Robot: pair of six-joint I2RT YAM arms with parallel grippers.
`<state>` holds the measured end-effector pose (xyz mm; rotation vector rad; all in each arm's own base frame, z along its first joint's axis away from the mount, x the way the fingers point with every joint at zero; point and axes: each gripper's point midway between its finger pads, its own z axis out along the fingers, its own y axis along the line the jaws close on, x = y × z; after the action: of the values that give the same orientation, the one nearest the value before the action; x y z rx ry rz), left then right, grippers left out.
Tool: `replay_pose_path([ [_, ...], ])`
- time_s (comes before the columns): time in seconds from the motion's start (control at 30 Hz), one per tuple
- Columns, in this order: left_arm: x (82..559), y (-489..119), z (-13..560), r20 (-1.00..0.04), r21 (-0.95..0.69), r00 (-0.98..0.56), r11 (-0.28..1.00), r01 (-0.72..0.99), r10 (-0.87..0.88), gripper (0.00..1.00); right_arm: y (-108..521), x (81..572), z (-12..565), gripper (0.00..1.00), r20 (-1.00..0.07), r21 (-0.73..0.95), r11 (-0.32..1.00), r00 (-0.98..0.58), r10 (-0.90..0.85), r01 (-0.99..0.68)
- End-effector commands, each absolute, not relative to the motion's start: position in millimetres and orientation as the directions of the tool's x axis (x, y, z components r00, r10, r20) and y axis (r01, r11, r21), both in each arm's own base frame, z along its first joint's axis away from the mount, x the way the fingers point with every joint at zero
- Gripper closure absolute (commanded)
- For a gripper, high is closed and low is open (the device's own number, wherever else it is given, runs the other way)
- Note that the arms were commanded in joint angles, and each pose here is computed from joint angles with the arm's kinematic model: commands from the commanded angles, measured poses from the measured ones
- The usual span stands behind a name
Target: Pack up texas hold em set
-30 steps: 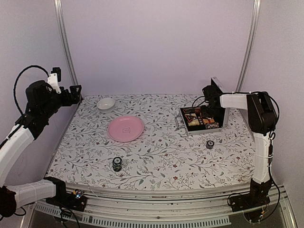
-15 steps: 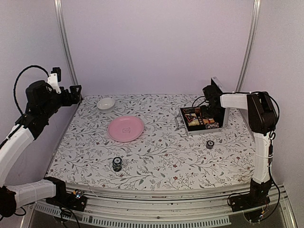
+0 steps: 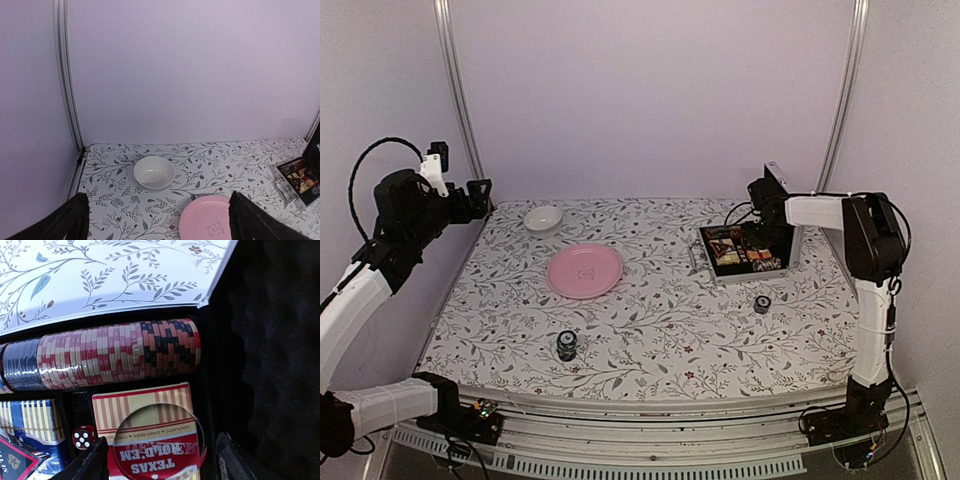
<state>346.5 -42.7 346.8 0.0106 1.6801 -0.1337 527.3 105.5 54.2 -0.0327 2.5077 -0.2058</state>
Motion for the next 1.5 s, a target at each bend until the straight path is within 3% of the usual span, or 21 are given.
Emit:
replay_pose_path([
  [0.0, 346, -45, 352, -0.993, -0.069, -0.103, 0.993, 0.096, -0.059, 0.03, 106, 529, 99, 0.24, -0.636, -0.165, 0.986, -0.767, -0.08, 0.034],
  [0.37, 347, -45, 351, -0.993, -0.069, -0.104, 0.993, 0.092, -0.059, 0.03, 150, 523, 121, 0.18, -0.657, -0.217, 0.972, -0.723, -0.214, -0.09],
  [0.57, 350, -43, 348, -0.992, -0.068, -0.116, 0.994, 0.08, -0.058, 0.03, 190, 510, 152, 0.13, -0.708, -0.142, 0.97, -0.665, -0.237, -0.195],
  [0.83, 365, -52, 326, -0.977, -0.059, -0.208, 0.995, 0.086, -0.04, 0.07, 247, 457, 209, 0.08, -0.786, -0.123, 0.931, -0.538, -0.303, -0.343],
  [1.07, 370, -85, 304, -0.961, -0.011, -0.274, 0.987, 0.157, 0.033, 0.08, 255, 399, 252, 0.06, -0.85, -0.019, 0.909, -0.472, -0.234, -0.417],
  [1.27, 350, -141, 268, -0.901, -0.032, -0.424, 0.963, 0.269, 0.088, 0.08, 234, 362, 250, 0.03, -0.849, 0.057, 0.912, -0.5, -0.17, -0.406],
  [1.47, 301, -163, 217, -0.764, -0.122, -0.638, 0.951, 0.283, 0.092, 0.09, 218, 346, 244, 0.01, -0.853, 0.09, 0.92, -0.506, -0.127, -0.382],
])
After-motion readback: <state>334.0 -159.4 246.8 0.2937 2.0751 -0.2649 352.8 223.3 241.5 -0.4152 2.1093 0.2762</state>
